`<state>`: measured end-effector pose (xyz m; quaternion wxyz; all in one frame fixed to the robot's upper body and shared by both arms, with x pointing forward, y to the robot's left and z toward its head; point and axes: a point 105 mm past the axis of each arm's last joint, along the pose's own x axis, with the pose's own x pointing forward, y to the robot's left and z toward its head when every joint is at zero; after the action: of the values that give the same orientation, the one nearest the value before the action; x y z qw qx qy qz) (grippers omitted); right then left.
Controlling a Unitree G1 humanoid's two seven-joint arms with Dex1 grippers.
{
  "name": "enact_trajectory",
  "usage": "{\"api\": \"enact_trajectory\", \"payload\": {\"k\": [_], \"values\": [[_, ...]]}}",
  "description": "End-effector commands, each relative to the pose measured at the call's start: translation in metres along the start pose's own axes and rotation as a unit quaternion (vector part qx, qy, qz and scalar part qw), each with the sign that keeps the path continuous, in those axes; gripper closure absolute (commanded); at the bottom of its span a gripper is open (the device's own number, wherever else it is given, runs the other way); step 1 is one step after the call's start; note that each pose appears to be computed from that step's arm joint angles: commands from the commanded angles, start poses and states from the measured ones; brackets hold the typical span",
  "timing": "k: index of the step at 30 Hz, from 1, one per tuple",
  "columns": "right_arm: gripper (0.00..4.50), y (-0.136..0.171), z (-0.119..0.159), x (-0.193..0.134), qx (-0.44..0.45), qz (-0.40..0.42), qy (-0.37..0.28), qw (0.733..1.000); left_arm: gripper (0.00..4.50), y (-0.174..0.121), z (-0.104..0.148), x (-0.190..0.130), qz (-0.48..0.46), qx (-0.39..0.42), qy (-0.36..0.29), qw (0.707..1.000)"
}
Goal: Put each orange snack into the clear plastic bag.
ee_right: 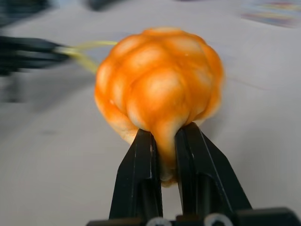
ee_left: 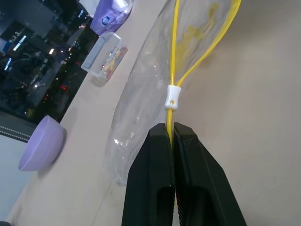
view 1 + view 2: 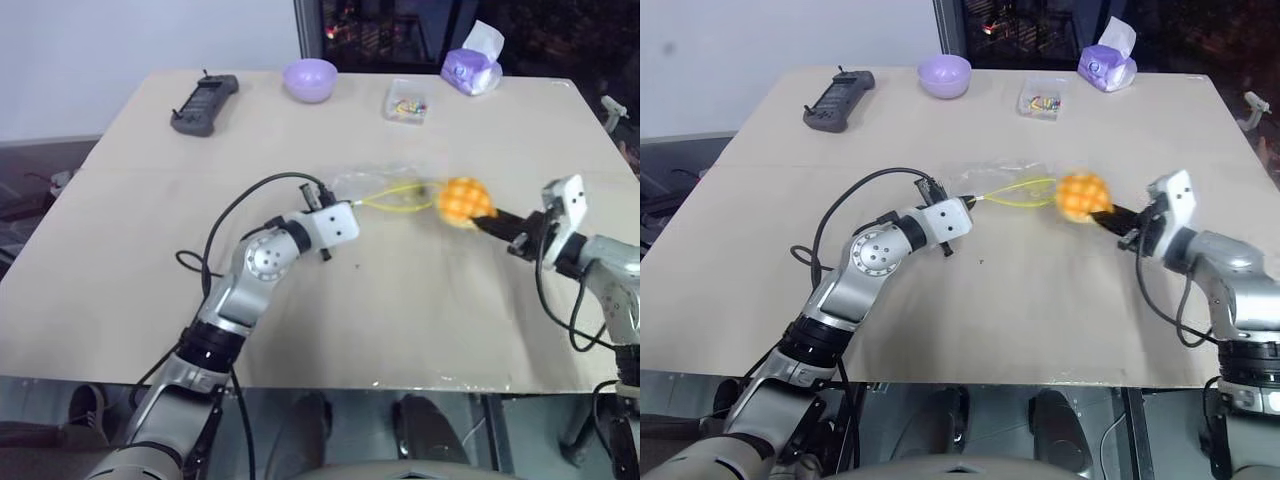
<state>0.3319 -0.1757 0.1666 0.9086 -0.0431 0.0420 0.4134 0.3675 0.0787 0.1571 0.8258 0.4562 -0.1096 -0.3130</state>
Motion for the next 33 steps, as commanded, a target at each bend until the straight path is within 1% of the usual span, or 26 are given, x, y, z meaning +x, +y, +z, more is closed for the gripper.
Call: {"api": "enact_trajectory", "payload": {"k": [1,3,6,10,18,21,24,28,30,33], "values": [[4.20,0.011,0.010,0.010,0.004,0.035,-0.015,0.999,4.50,0.005,0.012,0.002,0.007,0.014,-0.021,1.000],[4.20,0.018,0.006,0.015,0.007,0.056,-0.006,0.998,4.50,0.005,0.013,0.003,0.007,0.015,-0.022,1.000],[4.20,0.020,0.001,0.021,0.011,0.069,0.003,0.998,4.50,0.006,0.013,0.003,0.008,0.016,-0.023,1.000],[4.20,0.016,-0.007,0.024,0.014,0.067,0.019,0.997,4.50,0.007,0.014,0.002,0.010,0.018,-0.024,0.999],[4.20,-0.005,-0.011,0.030,0.041,0.012,0.035,0.998,4.50,-0.004,0.021,0.000,-0.012,0.038,-0.043,0.998],[4.20,-0.015,-0.006,0.033,0.093,-0.011,0.016,0.995,4.50,-0.010,0.023,-0.001,-0.030,0.053,-0.053,0.997],[4.20,-0.014,0.002,0.037,0.113,-0.012,0.006,0.993,4.50,-0.013,0.024,0.000,-0.040,0.060,-0.060,0.996],[4.20,-0.012,0.006,0.048,0.137,-0.023,0.016,0.990,4.50,-0.015,0.026,0.002,-0.046,0.063,-0.068,0.995],[4.20,-0.006,0.006,0.057,0.137,-0.019,0.029,0.990,4.50,-0.015,0.027,0.003,-0.048,0.064,-0.071,0.994],[4.20,0.011,0.017,0.067,0.134,0.010,0.024,0.991,4.50,-0.014,0.029,0.005,-0.048,0.065,-0.075,0.994]]}}
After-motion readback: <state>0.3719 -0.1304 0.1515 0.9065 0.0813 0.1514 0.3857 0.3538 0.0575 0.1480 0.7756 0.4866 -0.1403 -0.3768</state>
